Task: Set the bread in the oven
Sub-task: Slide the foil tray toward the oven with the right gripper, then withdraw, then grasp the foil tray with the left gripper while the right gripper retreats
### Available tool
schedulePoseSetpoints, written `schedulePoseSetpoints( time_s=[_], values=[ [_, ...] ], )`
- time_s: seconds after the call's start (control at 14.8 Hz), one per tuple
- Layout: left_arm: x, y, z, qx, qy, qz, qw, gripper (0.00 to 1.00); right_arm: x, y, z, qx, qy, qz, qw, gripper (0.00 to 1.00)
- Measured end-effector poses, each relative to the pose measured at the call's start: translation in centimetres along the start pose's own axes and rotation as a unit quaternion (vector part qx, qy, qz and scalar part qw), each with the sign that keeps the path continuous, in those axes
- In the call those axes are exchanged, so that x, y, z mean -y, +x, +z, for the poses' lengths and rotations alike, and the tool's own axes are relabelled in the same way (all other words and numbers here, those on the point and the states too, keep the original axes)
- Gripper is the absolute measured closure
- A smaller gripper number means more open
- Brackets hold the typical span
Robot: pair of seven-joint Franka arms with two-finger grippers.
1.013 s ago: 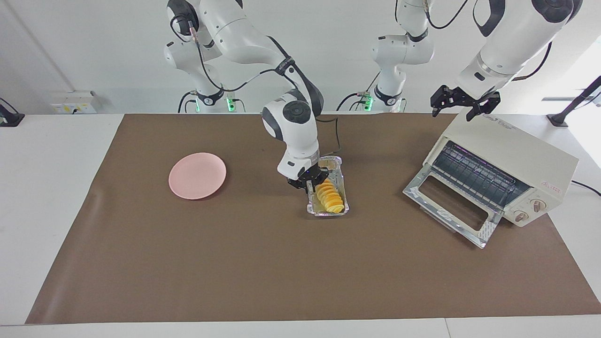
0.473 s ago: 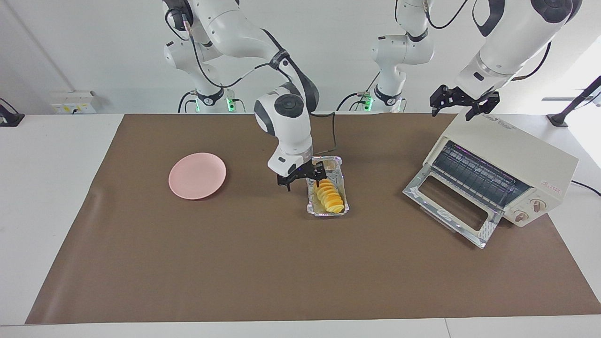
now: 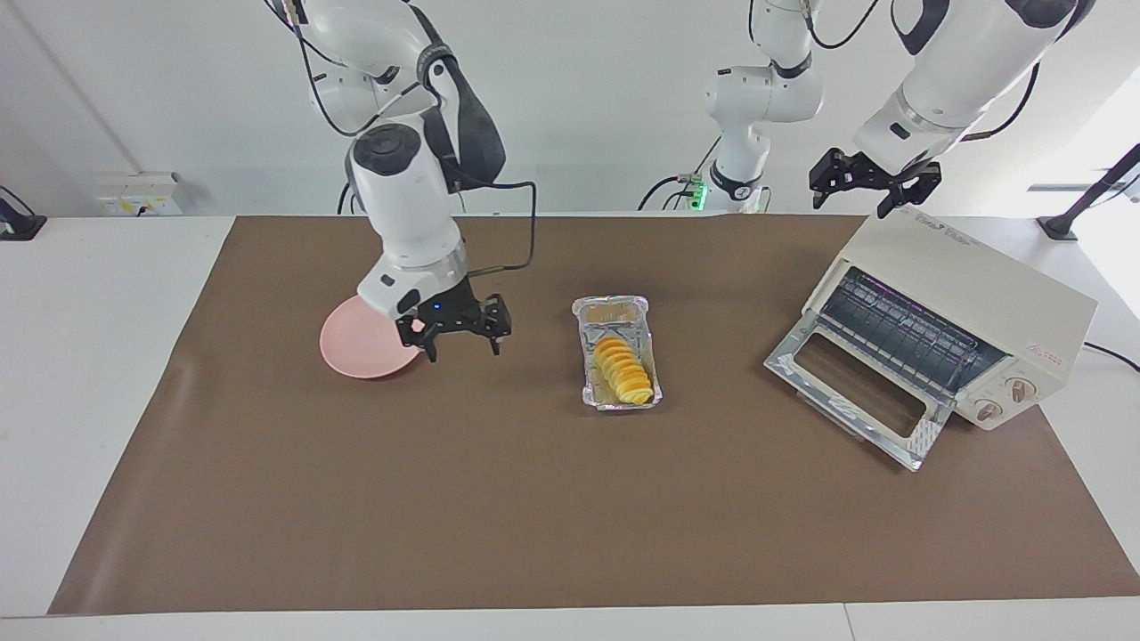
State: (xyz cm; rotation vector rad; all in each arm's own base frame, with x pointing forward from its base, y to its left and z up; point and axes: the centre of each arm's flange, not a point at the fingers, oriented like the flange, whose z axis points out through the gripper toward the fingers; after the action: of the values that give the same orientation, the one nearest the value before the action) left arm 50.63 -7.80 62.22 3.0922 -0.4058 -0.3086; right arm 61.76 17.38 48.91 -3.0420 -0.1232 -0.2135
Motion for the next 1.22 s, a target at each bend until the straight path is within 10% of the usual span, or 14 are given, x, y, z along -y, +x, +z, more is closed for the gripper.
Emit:
schedulePoseSetpoints(
  time_s=[0.34, 0.68, 0.88, 1.22],
  values=[
    [-14.7, 4.6, 3.6, -0.075, 0.002, -0.01, 0.997, 0.0, -7.9, -0.4, -4.2, 0.005, -0.01, -0.074, 0.997, 0.0],
    [-30.9, 14.0, 19.9, -0.092, -0.01, -0.002, 0.996, 0.0, -11.9, -4.1, -9.1, 0.069, -0.01, -0.083, 0.994, 0.0],
    [-34.5, 16.5, 27.3, -0.083, -0.006, -0.002, 0.996, 0.0, -12.9, -6.9, -12.5, 0.1, -0.009, -0.076, 0.992, 0.0],
    [-34.2, 17.7, 27.8, -0.093, -0.011, -0.042, 0.995, 0.0, -15.3, -8.7, -16.4, 0.102, -0.036, -0.057, 0.992, 0.0]
  ],
)
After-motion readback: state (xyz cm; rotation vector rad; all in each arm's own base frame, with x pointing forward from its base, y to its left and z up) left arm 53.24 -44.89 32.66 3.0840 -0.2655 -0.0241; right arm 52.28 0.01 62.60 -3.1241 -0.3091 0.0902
